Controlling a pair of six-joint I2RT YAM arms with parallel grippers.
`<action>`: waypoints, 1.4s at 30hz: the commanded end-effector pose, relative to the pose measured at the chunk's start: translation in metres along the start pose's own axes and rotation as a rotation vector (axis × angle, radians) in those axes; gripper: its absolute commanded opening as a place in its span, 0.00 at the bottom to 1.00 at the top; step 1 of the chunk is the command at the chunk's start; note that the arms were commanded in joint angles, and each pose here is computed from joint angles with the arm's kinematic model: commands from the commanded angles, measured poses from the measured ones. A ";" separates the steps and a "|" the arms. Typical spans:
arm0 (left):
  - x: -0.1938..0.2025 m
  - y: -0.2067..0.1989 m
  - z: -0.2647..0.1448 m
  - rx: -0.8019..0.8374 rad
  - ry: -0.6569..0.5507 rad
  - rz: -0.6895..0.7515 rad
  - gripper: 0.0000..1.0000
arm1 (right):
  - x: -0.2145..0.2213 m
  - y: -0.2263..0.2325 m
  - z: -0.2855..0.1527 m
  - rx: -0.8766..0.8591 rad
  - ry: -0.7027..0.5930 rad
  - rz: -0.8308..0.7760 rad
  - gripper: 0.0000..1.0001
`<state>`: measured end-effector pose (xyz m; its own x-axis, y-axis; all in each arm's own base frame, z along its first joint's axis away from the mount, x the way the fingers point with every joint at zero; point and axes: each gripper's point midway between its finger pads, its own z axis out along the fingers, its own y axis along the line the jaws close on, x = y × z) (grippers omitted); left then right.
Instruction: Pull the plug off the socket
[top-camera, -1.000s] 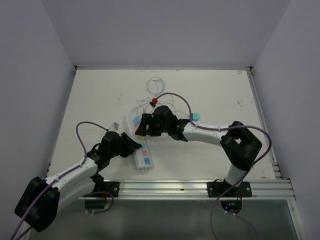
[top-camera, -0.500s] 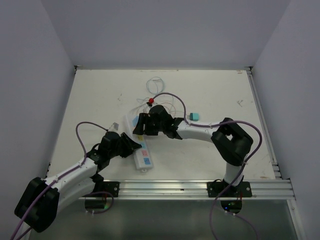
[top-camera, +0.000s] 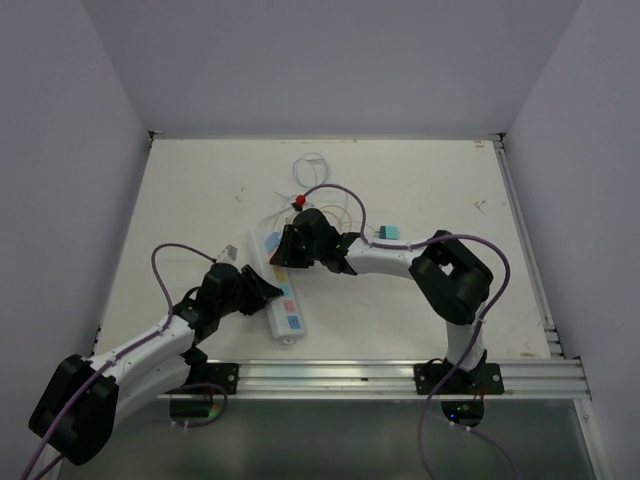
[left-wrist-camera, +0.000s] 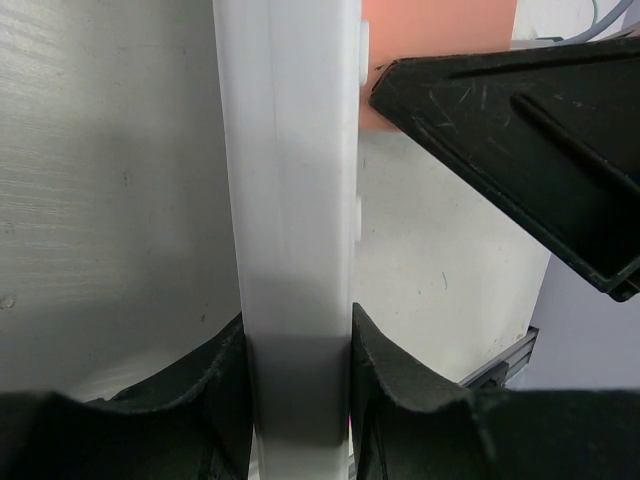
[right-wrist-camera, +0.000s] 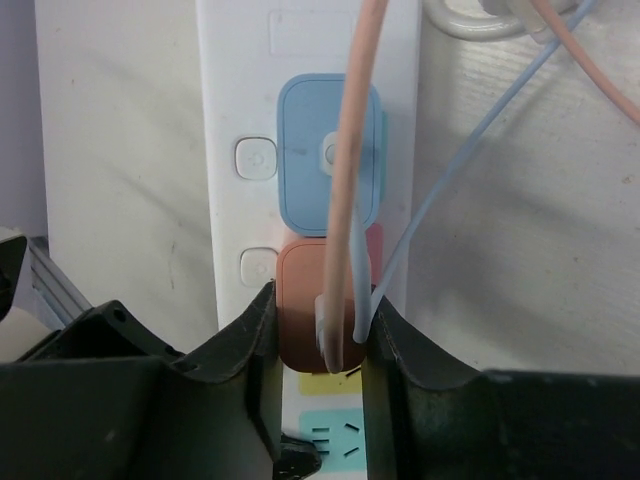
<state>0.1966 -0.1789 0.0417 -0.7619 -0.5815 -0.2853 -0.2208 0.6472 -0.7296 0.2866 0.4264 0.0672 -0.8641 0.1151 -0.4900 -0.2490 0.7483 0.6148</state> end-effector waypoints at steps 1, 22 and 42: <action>0.011 0.020 -0.001 -0.054 0.041 0.043 0.01 | -0.023 0.012 -0.001 -0.023 -0.065 -0.014 0.19; -0.014 -0.018 0.006 0.025 -0.032 0.051 0.66 | 0.007 0.022 -0.025 -0.128 -0.002 -0.040 0.00; -0.006 0.008 0.007 -0.015 -0.054 -0.105 0.00 | 0.009 0.036 -0.038 -0.196 -0.034 -0.038 0.00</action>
<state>0.1998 -0.1819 0.0357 -0.7534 -0.6092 -0.2475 -0.2627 0.6239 -0.7360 0.2554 0.4219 0.0660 -0.8698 0.0858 -0.4859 -0.3010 0.6879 0.6604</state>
